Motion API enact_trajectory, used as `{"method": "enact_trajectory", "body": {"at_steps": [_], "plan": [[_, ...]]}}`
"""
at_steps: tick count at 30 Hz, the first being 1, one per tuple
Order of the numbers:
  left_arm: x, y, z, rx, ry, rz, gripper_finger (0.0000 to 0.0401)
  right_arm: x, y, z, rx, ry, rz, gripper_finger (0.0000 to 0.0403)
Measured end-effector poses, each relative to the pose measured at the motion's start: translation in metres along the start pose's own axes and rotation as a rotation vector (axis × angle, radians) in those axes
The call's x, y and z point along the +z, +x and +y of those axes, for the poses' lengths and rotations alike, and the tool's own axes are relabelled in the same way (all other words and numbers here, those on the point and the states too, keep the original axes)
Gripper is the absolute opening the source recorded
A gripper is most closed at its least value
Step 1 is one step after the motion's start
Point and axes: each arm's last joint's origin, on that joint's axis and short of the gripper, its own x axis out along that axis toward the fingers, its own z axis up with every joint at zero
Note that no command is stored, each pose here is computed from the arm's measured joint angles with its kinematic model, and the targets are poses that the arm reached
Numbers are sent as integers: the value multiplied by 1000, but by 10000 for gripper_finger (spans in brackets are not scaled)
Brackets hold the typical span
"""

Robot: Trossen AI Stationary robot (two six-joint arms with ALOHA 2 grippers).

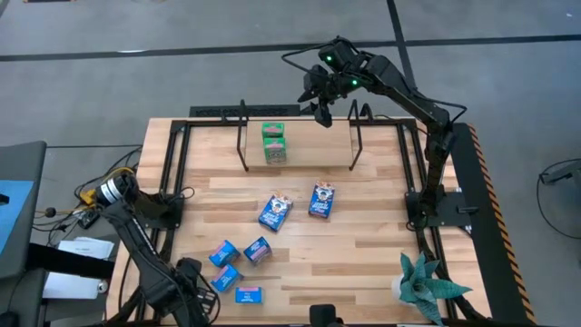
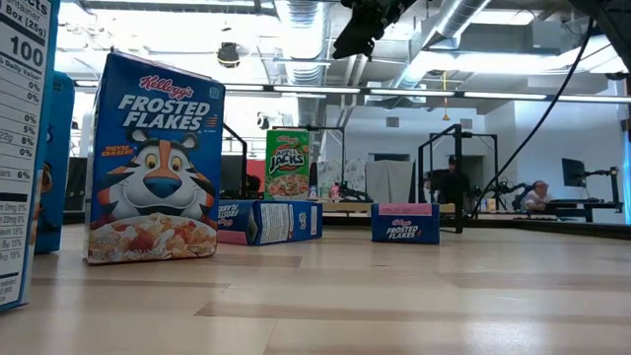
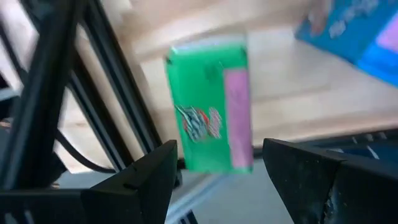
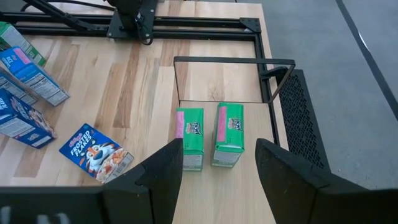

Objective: Stack cereal on shelf
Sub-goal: Put the green cereal box on the shelf aligned with the other green cereal box

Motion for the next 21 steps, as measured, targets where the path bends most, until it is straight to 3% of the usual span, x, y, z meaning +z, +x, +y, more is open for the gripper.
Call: {"method": "enact_trajectory", "body": {"at_steps": [12,21], "plan": [[-1,1,1,-1,5,0,228,0,0,0,0,-2,1,225],[0,19,-5,-44,5,32,228,0,0,0,0,-5,-1,225]]}}
